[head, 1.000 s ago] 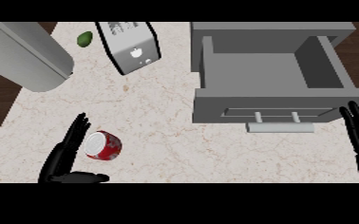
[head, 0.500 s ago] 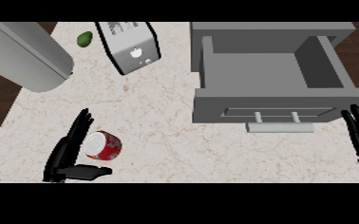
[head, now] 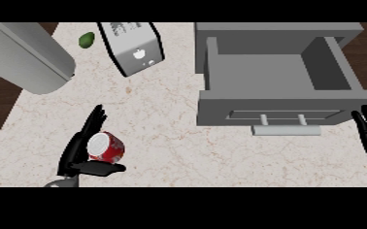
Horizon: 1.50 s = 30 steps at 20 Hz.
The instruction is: Pick up the can, place it into the drawer and close the drawer
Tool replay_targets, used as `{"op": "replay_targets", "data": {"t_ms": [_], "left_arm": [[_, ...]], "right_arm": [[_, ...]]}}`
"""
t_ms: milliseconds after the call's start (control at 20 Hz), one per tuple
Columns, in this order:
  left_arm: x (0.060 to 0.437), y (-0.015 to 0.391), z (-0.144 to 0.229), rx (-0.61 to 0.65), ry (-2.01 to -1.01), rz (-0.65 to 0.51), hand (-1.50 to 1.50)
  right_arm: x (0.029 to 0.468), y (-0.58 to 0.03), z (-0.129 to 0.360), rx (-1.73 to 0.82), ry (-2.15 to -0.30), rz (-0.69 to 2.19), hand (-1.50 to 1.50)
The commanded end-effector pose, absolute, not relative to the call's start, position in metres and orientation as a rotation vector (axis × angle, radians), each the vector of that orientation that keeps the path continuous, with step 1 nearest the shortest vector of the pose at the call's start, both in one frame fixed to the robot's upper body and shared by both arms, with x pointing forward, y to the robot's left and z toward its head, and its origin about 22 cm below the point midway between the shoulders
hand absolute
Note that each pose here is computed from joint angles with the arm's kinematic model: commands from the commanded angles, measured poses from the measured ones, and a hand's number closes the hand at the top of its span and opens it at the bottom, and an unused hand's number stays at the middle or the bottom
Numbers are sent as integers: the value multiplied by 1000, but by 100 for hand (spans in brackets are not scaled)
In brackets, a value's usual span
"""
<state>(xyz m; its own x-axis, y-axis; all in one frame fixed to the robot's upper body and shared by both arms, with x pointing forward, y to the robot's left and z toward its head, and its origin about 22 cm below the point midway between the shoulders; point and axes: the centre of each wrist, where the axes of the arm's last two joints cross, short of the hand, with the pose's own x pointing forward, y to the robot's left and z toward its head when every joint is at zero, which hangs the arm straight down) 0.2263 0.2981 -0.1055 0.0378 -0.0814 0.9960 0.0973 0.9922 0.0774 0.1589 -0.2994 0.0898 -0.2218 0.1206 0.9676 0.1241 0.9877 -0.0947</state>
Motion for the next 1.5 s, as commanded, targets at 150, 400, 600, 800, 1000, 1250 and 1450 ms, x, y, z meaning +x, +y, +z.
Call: {"op": "replay_targets", "data": {"t_ms": [150, 400, 600, 800, 1000, 1250, 1450], "left_arm": [[243, 268, -102, -62, -1540, -148, -150], [238, 274, -109, -92, -1562, -154, 150], [249, 257, -97, -153, -1585, -119, 150], [238, 264, -95, -180, -1565, -149, 150], [254, 255, -79, -249, -1615, -143, 150], [269, 272, -70, -44, -1643, 67, 150], [288, 261, -47, 34, -1669, 140, 150]], "right_arm": [[154, -285, 76, -180, -1792, -9, -150], [151, -286, 83, -180, -1796, 23, -150], [140, -303, 86, -169, -1797, -24, -150], [147, -284, 84, -180, -1817, -21, -150], [150, -293, 102, -168, -1816, -32, -150], [133, -287, 105, -154, -1823, -23, -150], [151, -294, 102, -167, -1824, -20, -150]]}}
